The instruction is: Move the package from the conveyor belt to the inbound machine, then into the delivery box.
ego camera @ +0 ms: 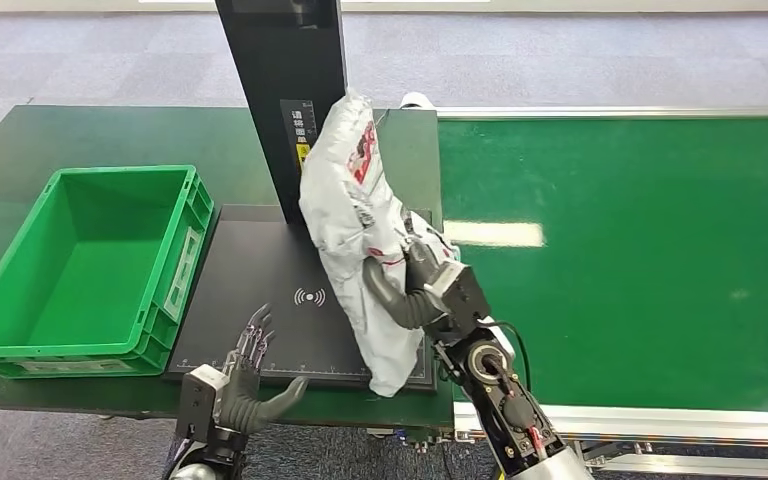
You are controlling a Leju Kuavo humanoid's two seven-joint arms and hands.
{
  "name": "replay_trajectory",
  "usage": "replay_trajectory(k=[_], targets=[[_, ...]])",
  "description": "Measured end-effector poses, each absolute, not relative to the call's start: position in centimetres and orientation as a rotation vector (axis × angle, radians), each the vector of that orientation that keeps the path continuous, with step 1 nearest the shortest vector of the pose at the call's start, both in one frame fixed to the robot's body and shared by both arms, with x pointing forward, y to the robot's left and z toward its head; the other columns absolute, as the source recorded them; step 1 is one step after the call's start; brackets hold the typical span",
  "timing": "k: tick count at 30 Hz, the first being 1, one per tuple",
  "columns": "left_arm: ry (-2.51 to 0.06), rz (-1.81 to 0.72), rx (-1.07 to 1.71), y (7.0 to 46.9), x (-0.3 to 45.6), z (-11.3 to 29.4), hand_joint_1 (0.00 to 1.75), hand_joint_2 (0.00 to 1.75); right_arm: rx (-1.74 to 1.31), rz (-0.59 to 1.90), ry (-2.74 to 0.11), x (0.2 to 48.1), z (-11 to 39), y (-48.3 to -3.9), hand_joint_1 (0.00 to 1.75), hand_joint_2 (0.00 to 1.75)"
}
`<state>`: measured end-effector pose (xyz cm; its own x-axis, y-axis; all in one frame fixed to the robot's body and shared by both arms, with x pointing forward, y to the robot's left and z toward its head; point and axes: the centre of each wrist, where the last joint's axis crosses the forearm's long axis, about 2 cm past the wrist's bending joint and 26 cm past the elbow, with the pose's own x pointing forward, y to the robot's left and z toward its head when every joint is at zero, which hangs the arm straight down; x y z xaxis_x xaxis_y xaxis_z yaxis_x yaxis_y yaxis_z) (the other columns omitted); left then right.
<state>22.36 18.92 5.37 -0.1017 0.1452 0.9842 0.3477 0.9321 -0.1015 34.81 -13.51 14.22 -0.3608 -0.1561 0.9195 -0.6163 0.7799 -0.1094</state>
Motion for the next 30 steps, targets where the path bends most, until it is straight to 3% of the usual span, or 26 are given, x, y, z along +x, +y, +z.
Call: replay_trajectory(k=[1,5,15,30], targets=[[-1.677,-0.183,-0.384,18.8,22.5,5.4,0.0,1.75,0.594,0.572,-1.89,35.0,14.3,-13.0,1.74,1.75],[-1.666,-0.197,-0.39,18.6,22.6,5.4,0.0,1.75,0.545,0.687,-1.794,35.7,14.2,-11.2,0.02,1.75],[-1.632,-0.194,-0.38,19.2,22.3,5.0,0.0,1.75,0.359,0.796,-1.585,36.9,12.8,-10.4,0.0,1.75],[-1.62,-0.178,-0.376,19.2,22.0,4.6,0.0,1.75,0.512,0.828,-1.409,35.4,9.2,-11.5,0.0,1.75]])
